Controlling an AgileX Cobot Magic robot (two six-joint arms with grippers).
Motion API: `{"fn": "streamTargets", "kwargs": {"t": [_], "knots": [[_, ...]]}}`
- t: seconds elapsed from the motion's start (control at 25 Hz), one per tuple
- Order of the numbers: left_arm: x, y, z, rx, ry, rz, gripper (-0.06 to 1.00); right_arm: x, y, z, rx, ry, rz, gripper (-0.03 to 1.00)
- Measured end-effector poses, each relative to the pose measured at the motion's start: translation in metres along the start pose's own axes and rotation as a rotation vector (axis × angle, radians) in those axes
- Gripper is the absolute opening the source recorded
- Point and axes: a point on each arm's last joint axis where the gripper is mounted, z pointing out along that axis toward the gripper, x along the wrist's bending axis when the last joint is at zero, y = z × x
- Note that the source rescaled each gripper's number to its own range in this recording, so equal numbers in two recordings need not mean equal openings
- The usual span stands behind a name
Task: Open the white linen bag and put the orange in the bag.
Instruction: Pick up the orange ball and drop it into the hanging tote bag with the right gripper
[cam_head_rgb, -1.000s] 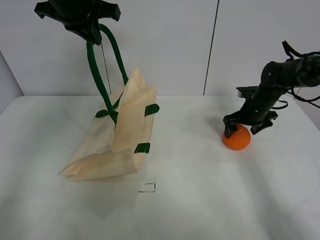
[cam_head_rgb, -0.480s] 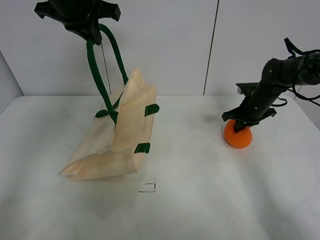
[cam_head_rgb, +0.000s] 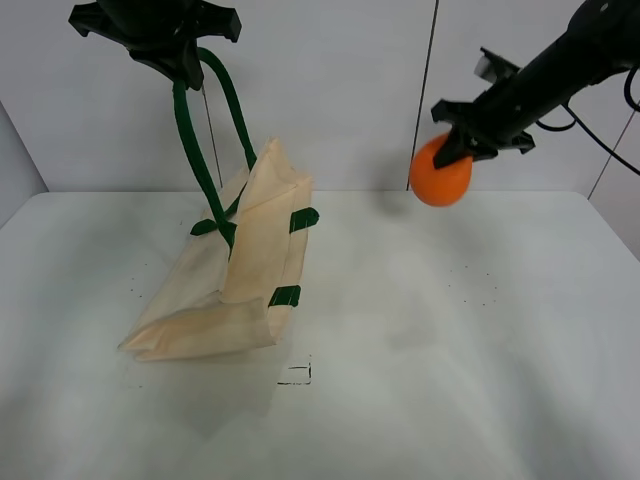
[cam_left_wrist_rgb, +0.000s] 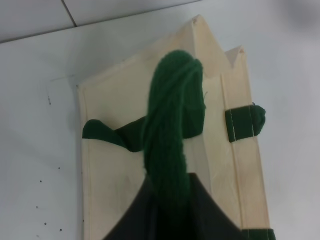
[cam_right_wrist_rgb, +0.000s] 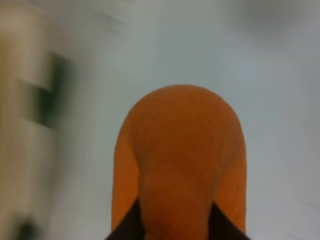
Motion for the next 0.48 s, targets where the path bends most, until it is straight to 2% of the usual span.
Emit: {"fn": "streamTargets", "kwargs": {"t": [0.12,0.48], "knots": [[0.000,0.000,0.000,0.000,0.000,0.000,0.00,0.025,0.004,0.002,-0.029,0.099,-0.014,0.00],[0.000,0.000,0.000,0.000,0.000,0.003,0.00,0.113,-0.029,0.067,0.089,0.200,-0.190,0.00]]}}
